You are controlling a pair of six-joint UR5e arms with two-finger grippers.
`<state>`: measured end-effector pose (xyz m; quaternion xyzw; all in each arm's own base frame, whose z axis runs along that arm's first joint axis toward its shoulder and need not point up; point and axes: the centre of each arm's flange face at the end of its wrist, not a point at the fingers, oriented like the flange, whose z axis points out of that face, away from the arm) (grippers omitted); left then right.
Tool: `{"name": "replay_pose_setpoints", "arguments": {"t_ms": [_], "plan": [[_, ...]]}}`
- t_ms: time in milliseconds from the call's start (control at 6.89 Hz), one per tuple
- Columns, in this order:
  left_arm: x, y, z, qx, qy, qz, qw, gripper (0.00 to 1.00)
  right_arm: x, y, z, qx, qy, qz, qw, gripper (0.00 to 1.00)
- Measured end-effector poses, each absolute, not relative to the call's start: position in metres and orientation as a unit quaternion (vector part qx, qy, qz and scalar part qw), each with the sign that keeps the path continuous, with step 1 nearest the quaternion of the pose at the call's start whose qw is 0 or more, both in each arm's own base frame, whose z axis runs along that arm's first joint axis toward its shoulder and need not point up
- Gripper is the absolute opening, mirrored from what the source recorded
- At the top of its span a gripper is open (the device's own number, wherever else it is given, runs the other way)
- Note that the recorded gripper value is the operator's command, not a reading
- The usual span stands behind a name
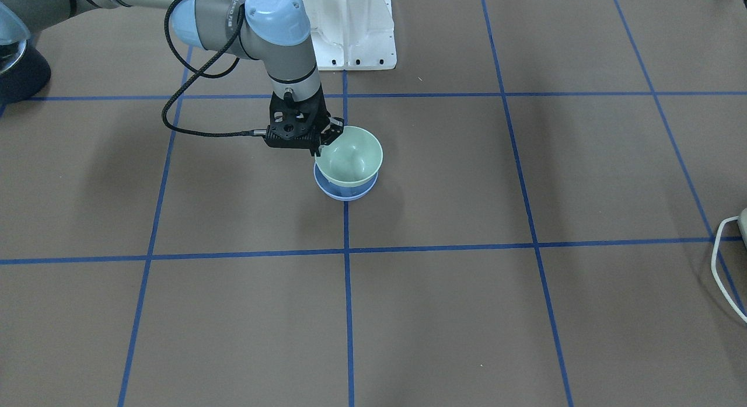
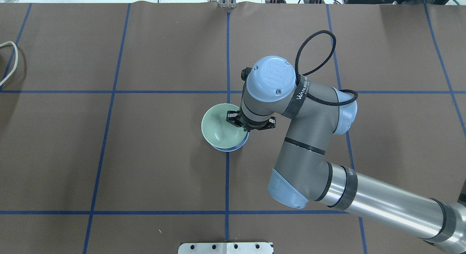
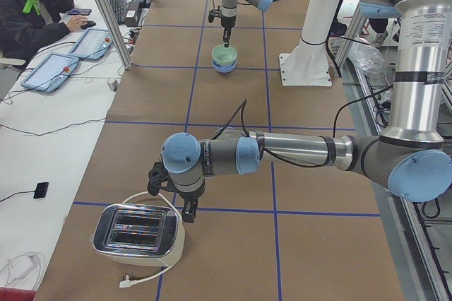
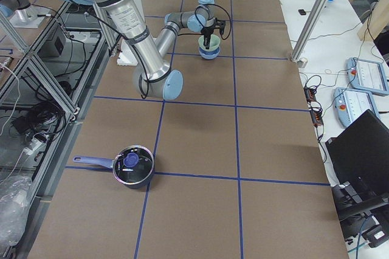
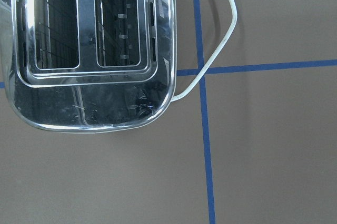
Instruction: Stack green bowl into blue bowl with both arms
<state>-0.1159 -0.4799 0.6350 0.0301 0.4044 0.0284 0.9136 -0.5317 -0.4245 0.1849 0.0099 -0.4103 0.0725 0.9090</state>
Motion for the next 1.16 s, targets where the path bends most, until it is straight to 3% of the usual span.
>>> {"name": "replay_pose_setpoints", "arguments": {"t_ms": [1160], "plan": [[-0.116, -0.48, 0.636, 0.029, 0.405, 0.028, 0.914, 0.99, -0.556, -0.431, 0.212, 0.01, -0.416, 0.068, 0.907, 0.0]]}}
